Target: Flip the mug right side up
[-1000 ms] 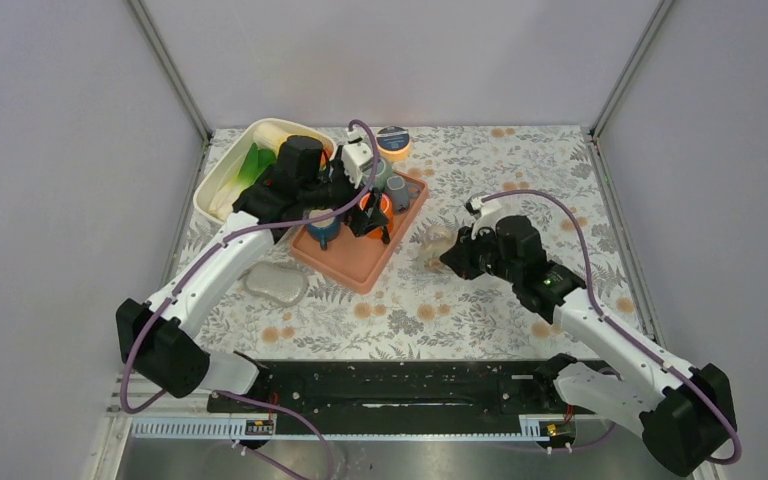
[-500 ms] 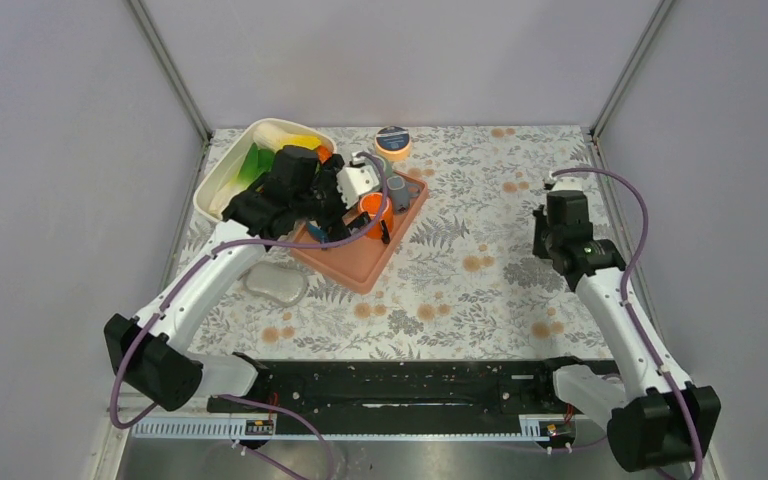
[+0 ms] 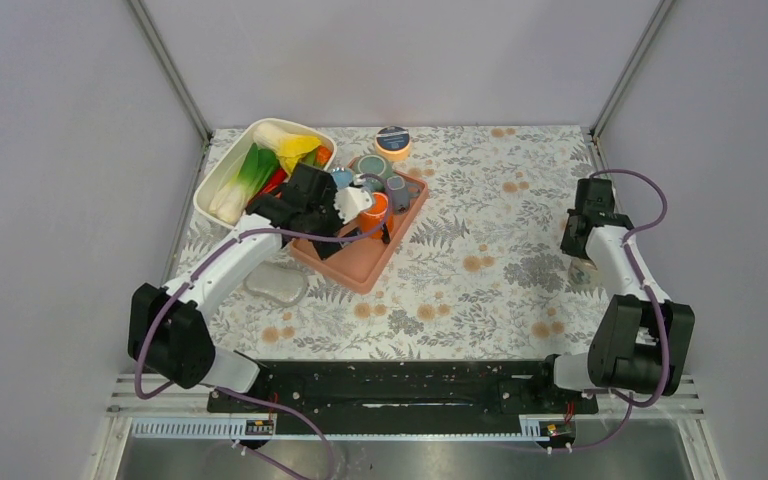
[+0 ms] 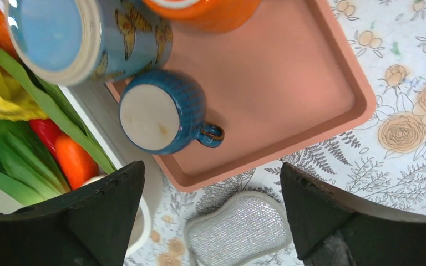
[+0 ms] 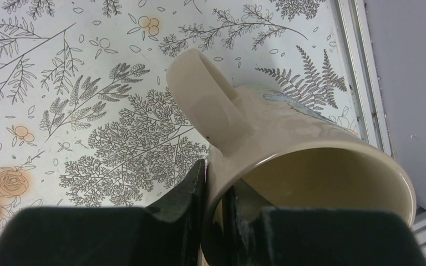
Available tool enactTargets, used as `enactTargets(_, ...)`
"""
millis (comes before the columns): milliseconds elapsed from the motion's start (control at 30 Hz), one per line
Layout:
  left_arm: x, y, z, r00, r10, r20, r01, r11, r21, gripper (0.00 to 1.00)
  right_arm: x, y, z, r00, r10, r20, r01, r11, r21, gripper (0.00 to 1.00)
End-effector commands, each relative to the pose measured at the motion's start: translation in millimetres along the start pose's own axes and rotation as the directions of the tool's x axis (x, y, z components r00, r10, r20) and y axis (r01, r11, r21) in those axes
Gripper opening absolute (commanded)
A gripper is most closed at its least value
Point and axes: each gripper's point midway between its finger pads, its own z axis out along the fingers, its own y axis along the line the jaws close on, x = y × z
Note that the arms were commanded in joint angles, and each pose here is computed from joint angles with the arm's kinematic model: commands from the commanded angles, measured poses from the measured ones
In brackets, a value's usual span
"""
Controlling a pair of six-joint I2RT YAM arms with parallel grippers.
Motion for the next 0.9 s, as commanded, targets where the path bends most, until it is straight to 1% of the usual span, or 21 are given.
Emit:
enactTargets(0, 11.6, 23.7, 7.6, 0.972, -0.234, 0.033, 0.237, 0.966, -0.108, 0.92, -35.1, 3.9, 3.8, 0.994, 0.071, 0.087, -0.067, 0.997, -0.046, 0.0)
enactTargets(33, 14.7, 26.5, 10.2, 0.955, -0.294, 0.044, 0.297, 0.947, -0.119, 0.91, -34.3, 2.7, 5.7, 0.994, 0.076, 0.08, -0.073, 0.996, -0.044, 0.0)
enactTargets(67, 18.5, 27.3, 13.0, 0.937, -0.346, 0.055, 0.35, 0.929, -0.121, 0.88, -34.4, 1.6, 6.6, 0.994, 0.082, 0.077, -0.079, 0.996, -0.039, 0.02)
enactTargets(133, 23.2, 31.4, 17.2, 0.897, -0.433, 0.086, 0.441, 0.887, -0.136, 0.82, -34.8, -0.4, 6.1, 0.993, 0.088, 0.076, -0.086, 0.996, -0.03, 0.23)
enactTargets(167, 26.5, 34.5, 18.2, 0.881, -0.464, 0.097, 0.474, 0.867, -0.155, 0.81, -35.1, -0.2, 5.0, 0.993, 0.089, 0.078, -0.086, 0.996, -0.033, 0.31)
enactTargets(233, 33.9, 40.4, 19.5, 0.854, -0.507, 0.119, 0.521, 0.831, -0.193, 0.79, -37.0, -0.6, 0.8, 0.992, 0.095, 0.089, -0.092, 0.995, -0.037, 0.45)
enactTargets(333, 43.4, 42.9, 24.1, 0.819, -0.556, 0.14, 0.573, 0.791, -0.215, 0.75, -39.9, -3.4, -5.8, 0.989, 0.102, 0.109, -0.099, 0.995, -0.033, 0.57)
enactTargets(400, 51.0, 39.0, 32.4, 0.806, -0.578, 0.124, 0.591, 0.778, -0.212, 0.69, -40.4, -5.4, -9.9, 0.987, 0.109, 0.118, -0.106, 0.994, -0.028, 0.63)
enactTargets(467, 57.2, 33.4, 42.1, 0.791, -0.604, 0.097, 0.61, 0.767, -0.2, 0.65, -39.8, -6.6, -13.6, 0.986, 0.113, 0.126, -0.111, 0.993, -0.028, 0.68)
enactTargets(600, 61.2, 24.8, 60.3, 0.768, -0.639, 0.048, 0.637, 0.754, -0.161, 0.64, -41.2, -6.5, -23.4, 0.981, 0.13, 0.146, -0.125, 0.991, -0.043, 0.77)
enactTargets(700, 63.2, 27.2, 71.3, 0.761, -0.648, 0.025, 0.642, 0.748, -0.164, 0.63, -43.4, 0.2, -31.6, 0.977, 0.144, 0.159, -0.131, 0.987, -0.094, 0.78)
enactTargets(767, 66.7, 30.4, 77.0, 0.759, -0.651, 0.008, 0.641, 0.745, -0.183, 0.59, -44.4, 4.2, -35.8, 0.974, 0.15, 0.169, -0.13, 0.984, -0.124, 0.79)
enactTargets(867, 69.9, 32.2, 85.4, 0.757, -0.652, -0.024, 0.637, 0.747, -0.189, 0.49, -44.3, 8.3, -39.5, 0.973, 0.151, 0.174, -0.126, 0.981, -0.148, 0.8)
